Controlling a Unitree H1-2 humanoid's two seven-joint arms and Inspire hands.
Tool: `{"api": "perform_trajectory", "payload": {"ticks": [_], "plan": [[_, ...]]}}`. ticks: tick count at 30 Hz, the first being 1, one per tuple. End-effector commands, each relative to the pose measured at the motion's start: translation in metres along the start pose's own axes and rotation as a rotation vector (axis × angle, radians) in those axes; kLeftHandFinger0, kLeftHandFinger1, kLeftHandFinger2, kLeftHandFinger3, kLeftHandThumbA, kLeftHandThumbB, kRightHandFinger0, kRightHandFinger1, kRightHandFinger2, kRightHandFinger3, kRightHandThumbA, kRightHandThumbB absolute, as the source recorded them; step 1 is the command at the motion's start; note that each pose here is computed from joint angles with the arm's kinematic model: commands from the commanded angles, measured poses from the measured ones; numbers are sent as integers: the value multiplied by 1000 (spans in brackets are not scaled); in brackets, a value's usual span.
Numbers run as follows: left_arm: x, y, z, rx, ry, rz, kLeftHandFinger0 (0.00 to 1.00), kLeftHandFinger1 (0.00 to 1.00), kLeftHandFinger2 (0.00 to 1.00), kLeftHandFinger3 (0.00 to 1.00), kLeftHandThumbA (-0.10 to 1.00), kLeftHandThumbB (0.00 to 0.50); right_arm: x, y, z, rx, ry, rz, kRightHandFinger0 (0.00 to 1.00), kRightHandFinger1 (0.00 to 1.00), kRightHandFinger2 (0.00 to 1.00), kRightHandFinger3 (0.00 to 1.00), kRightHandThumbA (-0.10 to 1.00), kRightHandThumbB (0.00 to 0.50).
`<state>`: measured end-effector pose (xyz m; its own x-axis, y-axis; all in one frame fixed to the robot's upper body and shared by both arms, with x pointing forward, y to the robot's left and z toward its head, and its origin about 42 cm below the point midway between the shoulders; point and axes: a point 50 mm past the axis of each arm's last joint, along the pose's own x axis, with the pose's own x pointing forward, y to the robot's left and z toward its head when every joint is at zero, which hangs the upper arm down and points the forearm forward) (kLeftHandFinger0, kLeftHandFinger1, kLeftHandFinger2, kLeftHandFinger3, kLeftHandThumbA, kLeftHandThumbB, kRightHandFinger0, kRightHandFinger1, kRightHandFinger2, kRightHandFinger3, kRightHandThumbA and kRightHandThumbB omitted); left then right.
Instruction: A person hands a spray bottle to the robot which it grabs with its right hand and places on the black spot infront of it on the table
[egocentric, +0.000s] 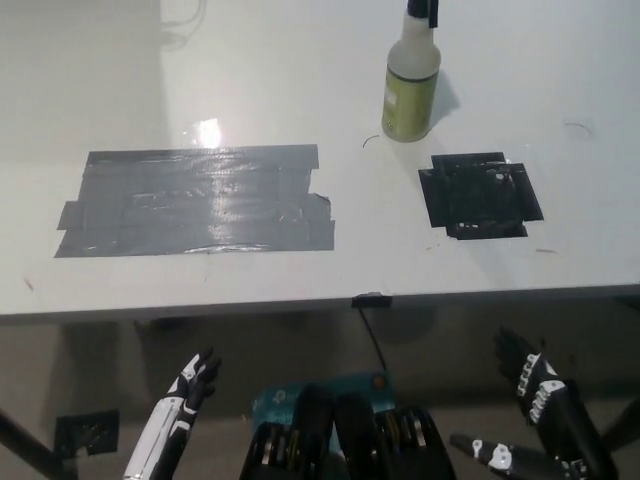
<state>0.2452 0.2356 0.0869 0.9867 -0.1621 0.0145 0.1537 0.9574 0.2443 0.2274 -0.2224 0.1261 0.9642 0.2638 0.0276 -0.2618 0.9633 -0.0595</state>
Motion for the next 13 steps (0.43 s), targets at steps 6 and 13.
{"api": "perform_trajectory", "payload": {"ticks": [6,13], "plan": [[4,11,13,-13,-71,12,1000,1000,1000,1000,1000,13,13,-6,-22,-82,16,77,1000,1000,1000,1000,933,404],[10,10,16,-26,-80,7,1000,1000,1000,1000,1000,37,14,-8,-21,-93,-1,74,1000,1000,1000,1000,909,415]]}}
